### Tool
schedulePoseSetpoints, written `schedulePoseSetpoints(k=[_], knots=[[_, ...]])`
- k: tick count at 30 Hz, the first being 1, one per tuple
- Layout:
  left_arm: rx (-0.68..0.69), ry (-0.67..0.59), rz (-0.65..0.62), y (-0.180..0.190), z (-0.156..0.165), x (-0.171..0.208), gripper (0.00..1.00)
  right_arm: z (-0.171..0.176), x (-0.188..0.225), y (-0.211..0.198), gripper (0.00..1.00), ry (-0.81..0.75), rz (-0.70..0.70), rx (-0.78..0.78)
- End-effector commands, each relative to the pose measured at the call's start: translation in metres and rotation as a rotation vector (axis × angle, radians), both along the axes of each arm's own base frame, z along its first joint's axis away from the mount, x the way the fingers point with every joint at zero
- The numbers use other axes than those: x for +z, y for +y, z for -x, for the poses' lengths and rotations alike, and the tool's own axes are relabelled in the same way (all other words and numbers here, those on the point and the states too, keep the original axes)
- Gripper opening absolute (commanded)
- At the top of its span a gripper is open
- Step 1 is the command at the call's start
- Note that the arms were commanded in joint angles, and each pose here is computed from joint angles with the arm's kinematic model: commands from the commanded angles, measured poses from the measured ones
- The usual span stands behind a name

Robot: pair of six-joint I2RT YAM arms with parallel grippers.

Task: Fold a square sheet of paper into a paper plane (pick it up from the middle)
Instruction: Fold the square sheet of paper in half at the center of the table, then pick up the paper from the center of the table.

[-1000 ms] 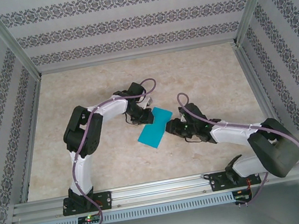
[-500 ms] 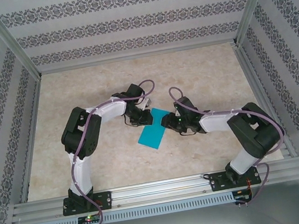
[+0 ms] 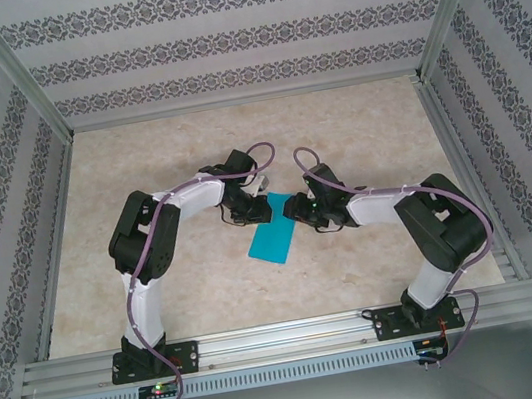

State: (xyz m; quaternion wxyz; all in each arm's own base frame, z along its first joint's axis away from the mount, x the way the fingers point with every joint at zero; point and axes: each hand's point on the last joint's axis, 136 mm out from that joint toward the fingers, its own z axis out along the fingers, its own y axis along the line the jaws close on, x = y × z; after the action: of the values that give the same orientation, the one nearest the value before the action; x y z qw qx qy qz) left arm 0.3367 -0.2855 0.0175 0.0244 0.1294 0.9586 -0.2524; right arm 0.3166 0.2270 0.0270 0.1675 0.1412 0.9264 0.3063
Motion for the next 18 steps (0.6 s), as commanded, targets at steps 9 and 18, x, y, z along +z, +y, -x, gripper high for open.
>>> schedulePoseSetpoints(k=[9, 18], knots=[[0.026, 0.109, -0.125, 0.028, 0.023, -0.034, 0.18, -0.013, 0.005, -0.016, 0.43, -0.029, 0.064, -0.015], [0.025, 0.109, -0.132, 0.030, 0.024, -0.034, 0.18, -0.026, 0.006, 0.006, 0.45, -0.047, -0.025, 0.038]])
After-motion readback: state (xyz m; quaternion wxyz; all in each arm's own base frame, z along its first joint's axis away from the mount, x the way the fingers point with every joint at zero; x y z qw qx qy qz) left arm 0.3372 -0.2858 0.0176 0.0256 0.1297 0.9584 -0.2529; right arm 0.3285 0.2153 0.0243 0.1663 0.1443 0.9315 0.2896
